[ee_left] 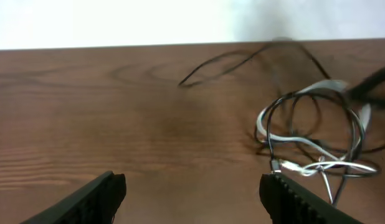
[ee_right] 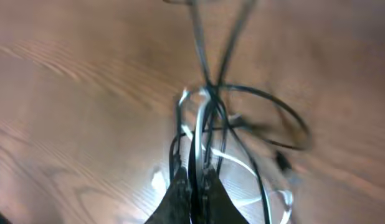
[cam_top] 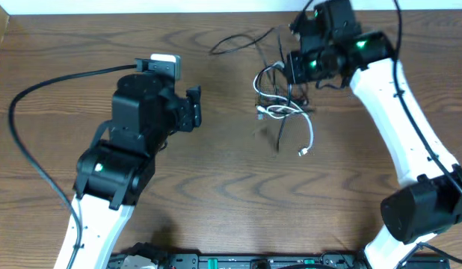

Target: Untangle cables

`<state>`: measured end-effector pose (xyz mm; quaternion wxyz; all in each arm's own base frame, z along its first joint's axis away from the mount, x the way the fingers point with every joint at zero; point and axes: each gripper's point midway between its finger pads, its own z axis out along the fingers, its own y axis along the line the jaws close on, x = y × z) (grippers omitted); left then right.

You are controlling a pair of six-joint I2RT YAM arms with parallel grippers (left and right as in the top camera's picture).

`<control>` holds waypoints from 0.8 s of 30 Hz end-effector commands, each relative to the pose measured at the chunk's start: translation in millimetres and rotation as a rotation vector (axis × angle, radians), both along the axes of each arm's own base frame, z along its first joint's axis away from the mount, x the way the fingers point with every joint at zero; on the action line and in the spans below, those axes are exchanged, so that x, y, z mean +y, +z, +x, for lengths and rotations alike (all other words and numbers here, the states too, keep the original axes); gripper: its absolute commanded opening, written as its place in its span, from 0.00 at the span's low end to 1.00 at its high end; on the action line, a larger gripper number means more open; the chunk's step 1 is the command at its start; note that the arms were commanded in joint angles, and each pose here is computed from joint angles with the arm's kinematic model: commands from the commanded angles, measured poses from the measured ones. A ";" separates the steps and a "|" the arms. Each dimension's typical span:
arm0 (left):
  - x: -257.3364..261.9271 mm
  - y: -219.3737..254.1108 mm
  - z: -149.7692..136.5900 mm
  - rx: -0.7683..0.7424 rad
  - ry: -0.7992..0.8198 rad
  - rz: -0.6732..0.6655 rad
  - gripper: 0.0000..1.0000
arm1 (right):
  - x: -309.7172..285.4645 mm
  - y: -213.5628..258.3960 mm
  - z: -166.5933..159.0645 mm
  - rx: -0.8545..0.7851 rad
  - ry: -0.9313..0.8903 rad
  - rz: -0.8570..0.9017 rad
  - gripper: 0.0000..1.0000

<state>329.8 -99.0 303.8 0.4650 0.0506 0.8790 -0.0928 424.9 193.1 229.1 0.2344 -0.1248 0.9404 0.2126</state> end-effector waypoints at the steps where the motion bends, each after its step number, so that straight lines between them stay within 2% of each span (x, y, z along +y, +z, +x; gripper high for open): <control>1: -7.5 -13.9 9.6 0.032 -0.027 0.001 0.74 | 0.9 60.3 4.0 -0.119 0.015 0.030 0.01; 5: -34.1 -11.5 17.4 0.021 -0.138 -0.079 0.75 | -2.0 120.8 -4.3 -0.218 0.016 0.058 0.01; 9: -60.8 -5.1 18.9 0.007 -0.265 -0.164 0.75 | -3.9 157.3 -13.8 -0.286 0.020 0.083 0.01; 13: -80.8 -2.1 24.3 -0.009 -0.358 -0.222 0.79 | -4.3 177.1 -25.1 -0.311 0.033 0.105 0.01; 24: -121.2 -9.9 34.5 0.000 -0.560 -0.338 0.83 | 1.9 207.1 -53.2 -0.359 0.105 0.179 0.01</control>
